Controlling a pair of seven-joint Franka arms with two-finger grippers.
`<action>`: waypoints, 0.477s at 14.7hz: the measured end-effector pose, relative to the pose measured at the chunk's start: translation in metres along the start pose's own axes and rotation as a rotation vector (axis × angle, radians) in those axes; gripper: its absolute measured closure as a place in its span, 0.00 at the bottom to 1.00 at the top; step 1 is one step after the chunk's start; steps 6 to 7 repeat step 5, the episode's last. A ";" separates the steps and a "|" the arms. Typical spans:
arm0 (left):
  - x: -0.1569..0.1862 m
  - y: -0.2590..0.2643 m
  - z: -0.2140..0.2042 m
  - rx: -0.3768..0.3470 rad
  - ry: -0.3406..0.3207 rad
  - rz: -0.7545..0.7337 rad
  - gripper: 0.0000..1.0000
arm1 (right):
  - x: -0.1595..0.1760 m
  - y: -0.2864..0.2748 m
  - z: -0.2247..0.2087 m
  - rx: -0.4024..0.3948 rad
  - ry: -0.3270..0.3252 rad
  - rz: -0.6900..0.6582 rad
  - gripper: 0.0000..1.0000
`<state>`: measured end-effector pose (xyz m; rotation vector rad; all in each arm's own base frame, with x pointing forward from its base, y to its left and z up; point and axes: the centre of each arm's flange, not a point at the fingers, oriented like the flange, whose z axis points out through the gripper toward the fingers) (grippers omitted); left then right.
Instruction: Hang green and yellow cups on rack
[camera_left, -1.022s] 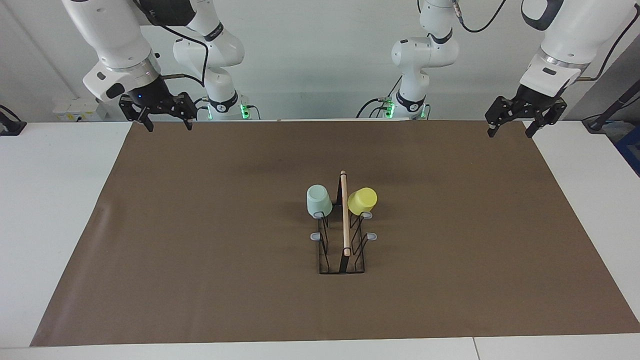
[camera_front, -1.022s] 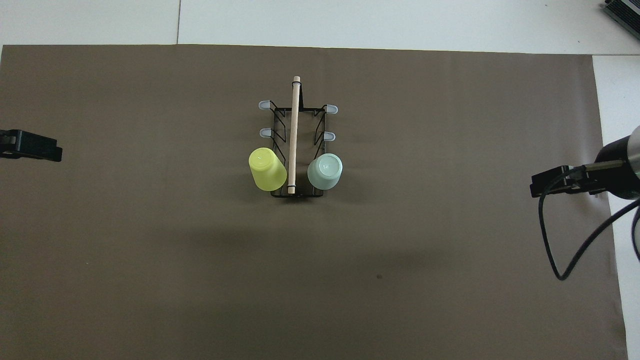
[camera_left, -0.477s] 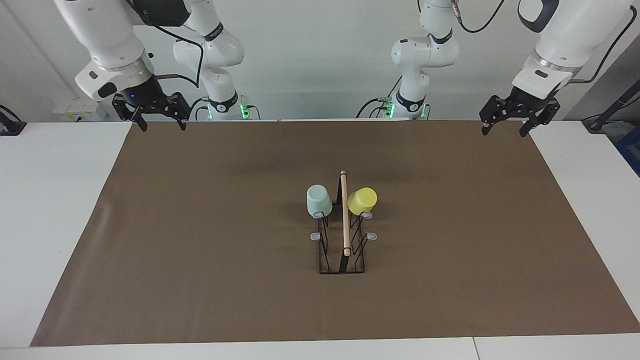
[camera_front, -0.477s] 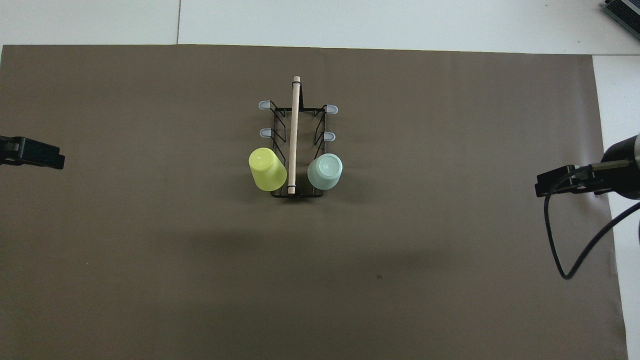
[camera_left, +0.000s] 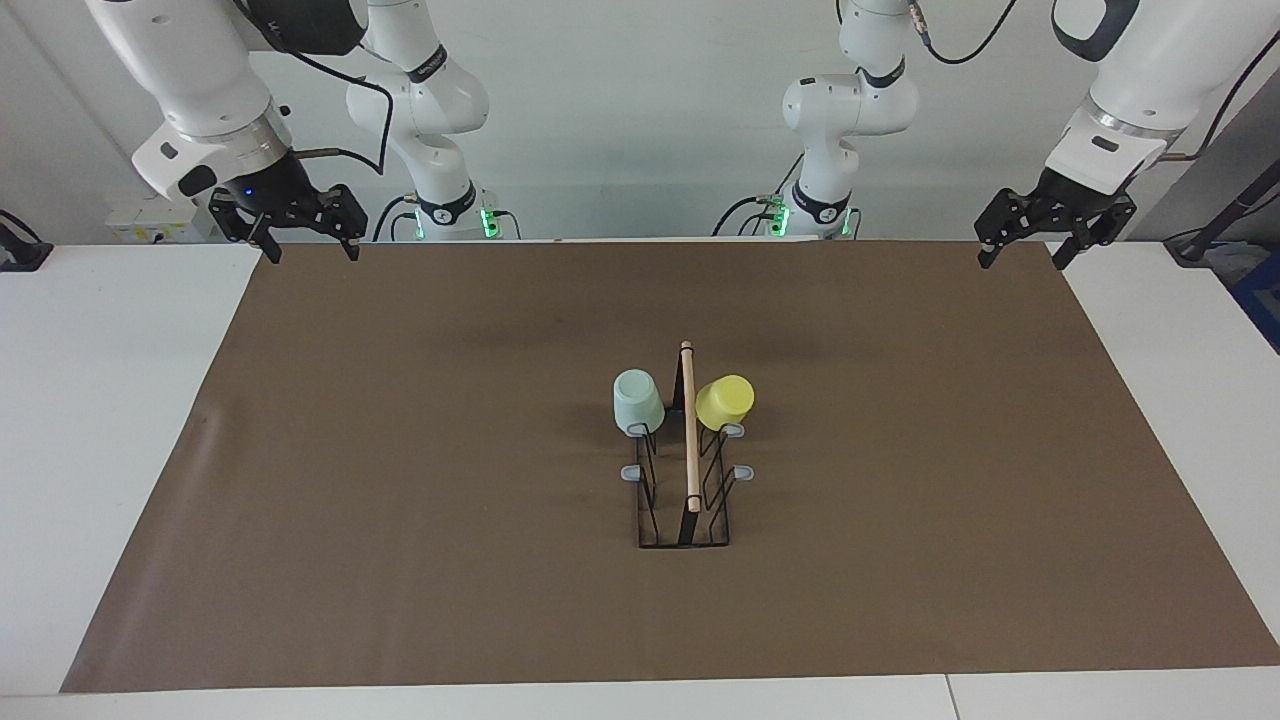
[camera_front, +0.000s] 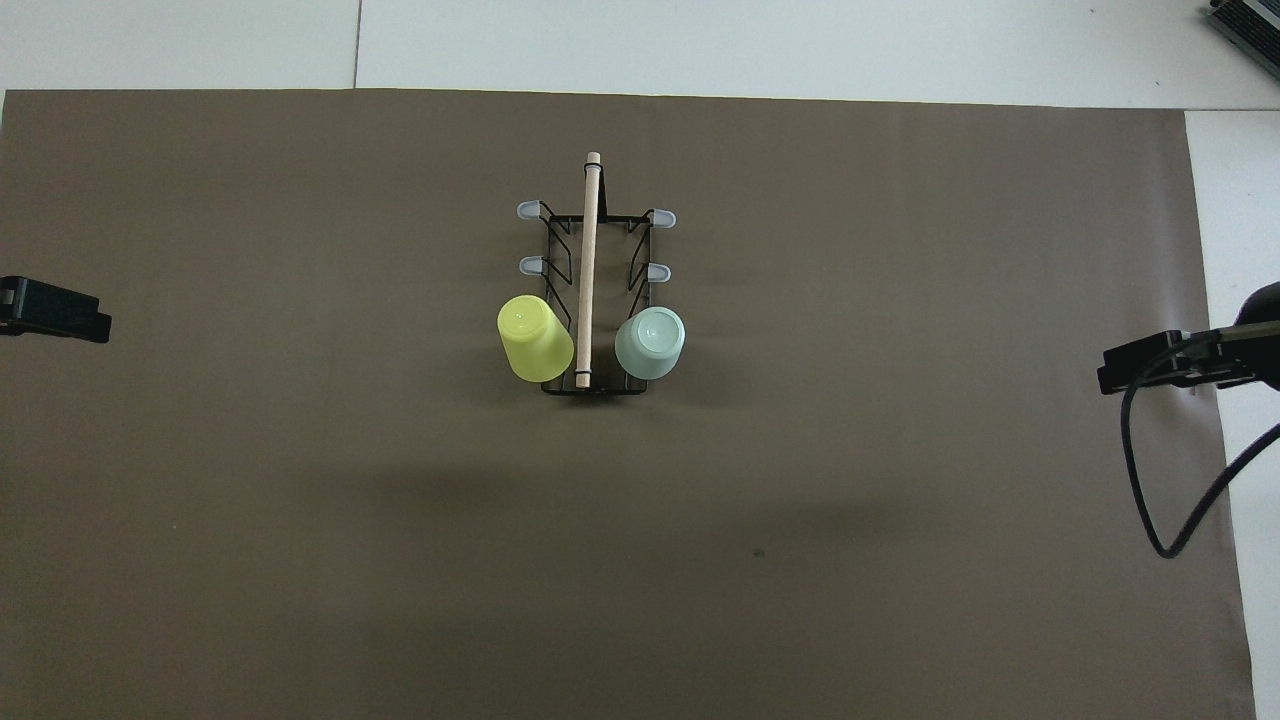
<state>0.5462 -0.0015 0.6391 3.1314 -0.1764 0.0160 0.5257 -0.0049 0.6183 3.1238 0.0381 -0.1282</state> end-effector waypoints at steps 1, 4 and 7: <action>0.000 0.000 0.000 0.000 -0.002 0.000 0.00 | 0.000 -0.001 0.000 0.004 0.000 0.000 0.00; -0.001 0.000 0.000 -0.002 -0.006 0.000 0.00 | -0.004 -0.003 -0.008 0.020 -0.009 -0.001 0.00; -0.001 0.000 0.000 -0.002 -0.006 0.000 0.00 | -0.004 -0.003 -0.010 0.021 -0.009 -0.001 0.00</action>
